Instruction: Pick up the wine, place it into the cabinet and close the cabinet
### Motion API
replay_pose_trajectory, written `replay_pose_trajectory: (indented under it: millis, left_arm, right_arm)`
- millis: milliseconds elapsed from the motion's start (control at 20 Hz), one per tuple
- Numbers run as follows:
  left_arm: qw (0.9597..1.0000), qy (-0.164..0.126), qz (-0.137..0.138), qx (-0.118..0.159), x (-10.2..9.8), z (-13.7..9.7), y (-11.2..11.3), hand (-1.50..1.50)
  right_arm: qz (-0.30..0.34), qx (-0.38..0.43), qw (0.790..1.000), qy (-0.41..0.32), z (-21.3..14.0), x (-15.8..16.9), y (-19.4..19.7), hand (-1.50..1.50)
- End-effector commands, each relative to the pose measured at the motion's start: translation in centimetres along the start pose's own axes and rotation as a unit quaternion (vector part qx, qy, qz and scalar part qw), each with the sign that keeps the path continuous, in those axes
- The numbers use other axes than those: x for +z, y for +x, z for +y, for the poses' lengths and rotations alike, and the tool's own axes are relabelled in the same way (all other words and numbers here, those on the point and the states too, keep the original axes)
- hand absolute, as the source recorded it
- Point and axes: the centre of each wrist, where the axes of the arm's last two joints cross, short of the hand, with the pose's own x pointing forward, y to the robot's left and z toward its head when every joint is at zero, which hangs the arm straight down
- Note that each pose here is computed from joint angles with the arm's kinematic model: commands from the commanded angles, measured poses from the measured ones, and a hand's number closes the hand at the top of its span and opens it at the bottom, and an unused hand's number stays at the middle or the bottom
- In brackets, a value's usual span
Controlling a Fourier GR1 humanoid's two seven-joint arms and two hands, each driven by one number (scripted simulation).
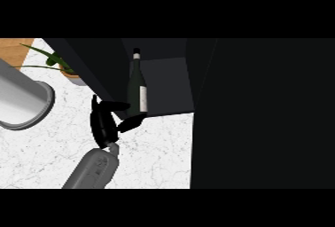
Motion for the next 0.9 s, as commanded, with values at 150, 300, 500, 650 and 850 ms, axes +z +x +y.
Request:
replay_pose_trajectory:
  millis: [150, 300, 500, 650, 850]
  left_arm:
    - [0.983, -0.044, -0.085, 0.157, 0.0, -2.0, 10.8, -1.5]
    - [0.9772, -0.066, -0.086, 0.183, 0.2, -1.5, 11.1, -1.5]
    - [0.9689, -0.083, -0.1, 0.211, 0.3, -1.1, 11.8, -1.5]
    - [0.9617, -0.108, -0.105, 0.229, 1.0, -0.8, 11.4, -1.5]
    - [0.9508, -0.14, -0.124, 0.247, 1.7, -0.7, 11.5, -1.5]
  right_arm:
    - [-0.012, -0.006, 1.0, -0.003, 0.3, 0.2, 1.3, -1.5]
    - [-0.008, -0.002, 1.0, -0.003, 0.2, 0.3, 1.5, -1.5]
    - [-0.012, -0.002, 1.0, -0.012, 0.3, -0.2, 0.9, -1.5]
    - [-0.011, -0.004, 1.0, -0.017, 0.6, 0.0, 1.4, -1.5]
    - [-0.019, 0.009, 0.999, -0.026, 0.1, -0.2, 1.3, -1.5]
